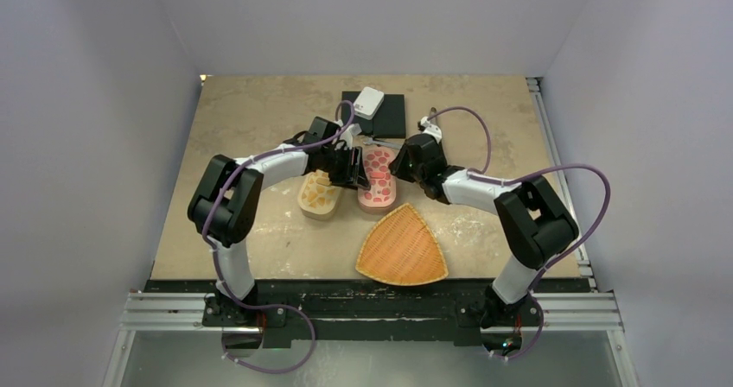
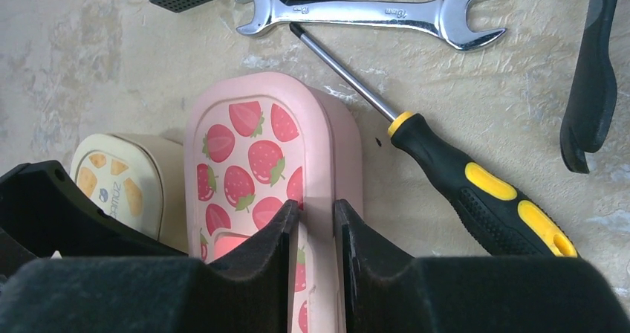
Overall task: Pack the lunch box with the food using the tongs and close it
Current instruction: Close the box lid on the packing box.
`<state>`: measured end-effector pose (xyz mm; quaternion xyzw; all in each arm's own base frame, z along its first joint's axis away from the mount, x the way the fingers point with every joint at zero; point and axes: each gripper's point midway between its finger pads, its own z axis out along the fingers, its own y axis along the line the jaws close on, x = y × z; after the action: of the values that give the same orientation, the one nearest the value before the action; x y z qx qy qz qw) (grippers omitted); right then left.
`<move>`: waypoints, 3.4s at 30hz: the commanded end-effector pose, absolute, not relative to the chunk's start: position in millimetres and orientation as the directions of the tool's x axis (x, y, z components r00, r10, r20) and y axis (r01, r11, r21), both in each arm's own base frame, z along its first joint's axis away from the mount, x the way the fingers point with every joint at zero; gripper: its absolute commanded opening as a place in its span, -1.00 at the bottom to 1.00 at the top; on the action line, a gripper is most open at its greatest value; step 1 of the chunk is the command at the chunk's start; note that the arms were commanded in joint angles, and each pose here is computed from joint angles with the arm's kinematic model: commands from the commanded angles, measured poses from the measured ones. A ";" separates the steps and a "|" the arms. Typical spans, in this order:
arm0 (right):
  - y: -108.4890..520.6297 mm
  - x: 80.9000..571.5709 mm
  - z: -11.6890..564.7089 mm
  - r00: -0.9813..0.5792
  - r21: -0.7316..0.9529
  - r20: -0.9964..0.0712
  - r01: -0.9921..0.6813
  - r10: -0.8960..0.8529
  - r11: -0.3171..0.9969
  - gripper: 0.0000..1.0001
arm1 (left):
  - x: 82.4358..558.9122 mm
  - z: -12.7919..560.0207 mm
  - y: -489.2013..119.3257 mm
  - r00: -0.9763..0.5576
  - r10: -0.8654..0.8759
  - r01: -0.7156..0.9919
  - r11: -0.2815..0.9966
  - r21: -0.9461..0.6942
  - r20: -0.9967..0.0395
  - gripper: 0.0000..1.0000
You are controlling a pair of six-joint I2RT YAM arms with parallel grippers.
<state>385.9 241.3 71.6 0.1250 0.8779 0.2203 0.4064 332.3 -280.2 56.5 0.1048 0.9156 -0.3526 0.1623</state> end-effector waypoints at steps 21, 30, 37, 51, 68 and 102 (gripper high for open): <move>227.9 322.2 9.2 -0.761 0.393 -0.551 0.125 0.342 0.911 -0.30 | 333.3 34.3 -269.8 -0.917 0.158 0.328 0.821 -0.468 -0.366 -0.23; 222.5 302.5 34.2 -0.764 0.433 -0.544 0.099 0.347 0.896 -0.19 | 324.0 12.5 -264.2 -0.922 0.225 0.341 0.858 -0.384 -0.316 -0.24; 225.3 301.7 66.7 -0.759 0.434 -0.573 0.040 0.309 0.900 -0.15 | 322.3 7.0 -264.6 -0.918 0.247 0.353 0.866 -0.353 -0.311 -0.25; 219.8 287.6 38.3 -0.816 0.290 -0.539 0.056 0.211 0.955 -0.32 | 321.0 7.7 -266.1 -0.914 0.258 0.362 0.866 -0.345 -0.312 -0.26; 189.8 230.6 -33.2 -0.903 0.210 -0.376 0.134 0.207 0.968 -0.42 | 321.1 16.1 -272.7 -0.905 0.262 0.381 0.848 -0.367 -0.334 -0.15; 232.8 427.6 95.9 -0.723 0.321 -0.667 -0.059 0.182 0.945 0.11 | 308.1 3.5 -274.4 -0.896 0.323 0.419 0.844 -0.336 -0.304 -0.20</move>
<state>407.7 221.6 85.6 0.0506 0.9239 0.1464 0.3498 334.4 -291.3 53.6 0.1691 0.9332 -0.2672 0.1707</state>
